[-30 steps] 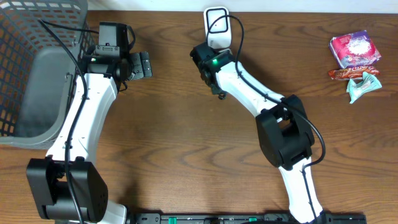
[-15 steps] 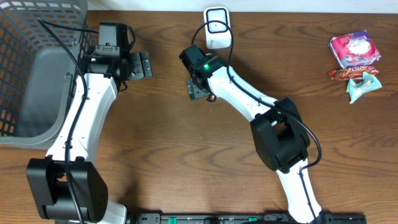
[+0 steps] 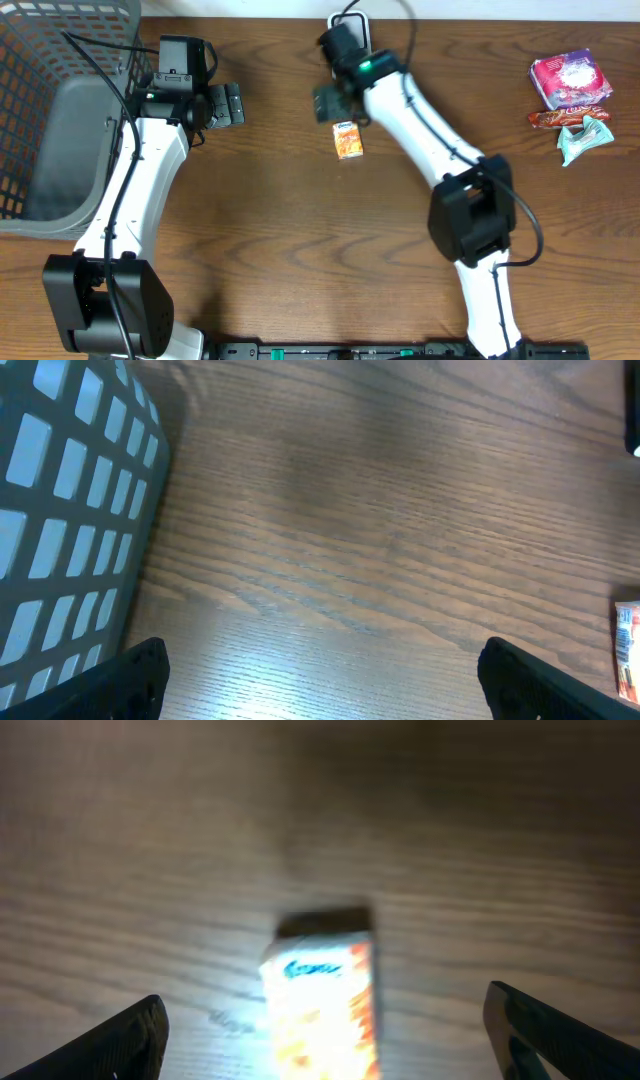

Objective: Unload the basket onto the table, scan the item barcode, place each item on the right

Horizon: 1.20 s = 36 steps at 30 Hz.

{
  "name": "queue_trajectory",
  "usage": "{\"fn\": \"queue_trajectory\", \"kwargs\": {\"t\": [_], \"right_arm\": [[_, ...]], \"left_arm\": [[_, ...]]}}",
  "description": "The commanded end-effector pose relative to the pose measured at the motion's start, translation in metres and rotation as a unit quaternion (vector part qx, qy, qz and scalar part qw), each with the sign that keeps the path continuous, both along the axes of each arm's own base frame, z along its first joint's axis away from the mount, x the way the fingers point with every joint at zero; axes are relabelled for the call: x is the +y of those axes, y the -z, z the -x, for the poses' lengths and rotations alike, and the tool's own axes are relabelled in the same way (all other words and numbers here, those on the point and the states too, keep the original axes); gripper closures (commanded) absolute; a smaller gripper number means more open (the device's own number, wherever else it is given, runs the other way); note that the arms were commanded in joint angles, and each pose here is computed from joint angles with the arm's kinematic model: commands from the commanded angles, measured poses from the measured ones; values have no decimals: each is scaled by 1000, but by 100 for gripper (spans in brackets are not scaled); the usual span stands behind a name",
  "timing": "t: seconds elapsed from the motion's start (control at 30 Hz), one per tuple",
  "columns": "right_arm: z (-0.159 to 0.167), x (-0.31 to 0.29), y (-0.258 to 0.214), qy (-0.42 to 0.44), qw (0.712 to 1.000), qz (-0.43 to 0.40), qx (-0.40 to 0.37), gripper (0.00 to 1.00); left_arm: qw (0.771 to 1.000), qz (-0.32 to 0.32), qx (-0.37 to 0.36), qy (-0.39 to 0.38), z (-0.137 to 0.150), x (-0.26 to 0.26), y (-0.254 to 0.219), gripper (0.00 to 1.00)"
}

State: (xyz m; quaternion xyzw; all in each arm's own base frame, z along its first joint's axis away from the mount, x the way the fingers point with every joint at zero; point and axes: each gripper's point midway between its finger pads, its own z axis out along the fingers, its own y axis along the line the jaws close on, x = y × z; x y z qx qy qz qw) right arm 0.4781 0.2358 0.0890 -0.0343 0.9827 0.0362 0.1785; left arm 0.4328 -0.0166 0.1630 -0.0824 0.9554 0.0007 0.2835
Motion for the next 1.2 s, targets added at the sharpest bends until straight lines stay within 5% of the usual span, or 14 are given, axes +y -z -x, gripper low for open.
{"fn": "queue_trajectory", "kwargs": {"t": [0.0, 0.2, 0.3, 0.57, 0.9, 1.17], "right_arm": [[-9, -23, -1, 22, 997, -60, 33, 2], [-7, -65, 8, 61, 992, -75, 78, 1], [1, -63, 13, 2, 990, -101, 98, 1], [15, -46, 33, -37, 976, -171, 127, 26], [30, -28, 65, -48, 960, -235, 146, 28], [37, -26, 86, -38, 956, -249, 150, 39]], "left_arm": [[1000, -7, 6, -1, 1, 4, 4, 2], [1000, -7, 6, -1, 1, 4, 4, 2], [1000, -7, 6, -1, 1, 4, 4, 2], [1000, -7, 6, -1, 1, 4, 4, 2], [1000, -7, 6, -1, 1, 4, 4, 2], [1000, -7, 6, -1, 1, 4, 4, 2]]}}
